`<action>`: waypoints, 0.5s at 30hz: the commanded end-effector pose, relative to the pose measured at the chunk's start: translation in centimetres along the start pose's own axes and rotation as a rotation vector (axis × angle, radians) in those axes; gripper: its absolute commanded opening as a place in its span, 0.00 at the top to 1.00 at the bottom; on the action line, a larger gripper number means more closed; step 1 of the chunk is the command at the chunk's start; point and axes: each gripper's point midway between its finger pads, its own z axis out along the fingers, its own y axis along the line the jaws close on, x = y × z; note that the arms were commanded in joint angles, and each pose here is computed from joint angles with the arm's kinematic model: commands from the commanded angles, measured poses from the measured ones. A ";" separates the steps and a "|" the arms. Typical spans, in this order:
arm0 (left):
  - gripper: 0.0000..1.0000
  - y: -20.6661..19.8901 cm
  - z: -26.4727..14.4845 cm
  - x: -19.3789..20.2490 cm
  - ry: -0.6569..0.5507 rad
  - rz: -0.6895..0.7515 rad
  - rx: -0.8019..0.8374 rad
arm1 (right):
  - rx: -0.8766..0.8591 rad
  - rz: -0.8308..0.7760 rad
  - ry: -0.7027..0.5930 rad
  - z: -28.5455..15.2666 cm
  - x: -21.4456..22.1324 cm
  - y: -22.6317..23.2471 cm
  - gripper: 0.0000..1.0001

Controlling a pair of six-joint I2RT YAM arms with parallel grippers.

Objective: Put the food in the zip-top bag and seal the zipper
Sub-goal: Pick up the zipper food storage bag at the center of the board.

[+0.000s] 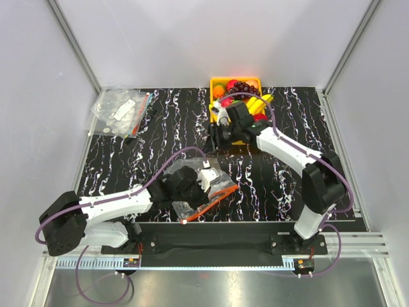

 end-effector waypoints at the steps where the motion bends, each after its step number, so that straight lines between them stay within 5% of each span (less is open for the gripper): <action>1: 1.00 -0.5 0.0 -1.7 -0.069 0.015 0.033 | -0.144 -0.013 0.104 2.4 2.2 3.7 0.57; 5: 1.00 -0.2 -0.5 -2.5 -0.089 0.007 0.014 | -0.167 0.030 0.174 5.9 4.9 2.4 0.67; 15: 1.00 1.3 -3.2 -6.2 -0.207 -0.039 -0.067 | -0.069 0.086 0.260 9.5 9.3 -2.3 0.71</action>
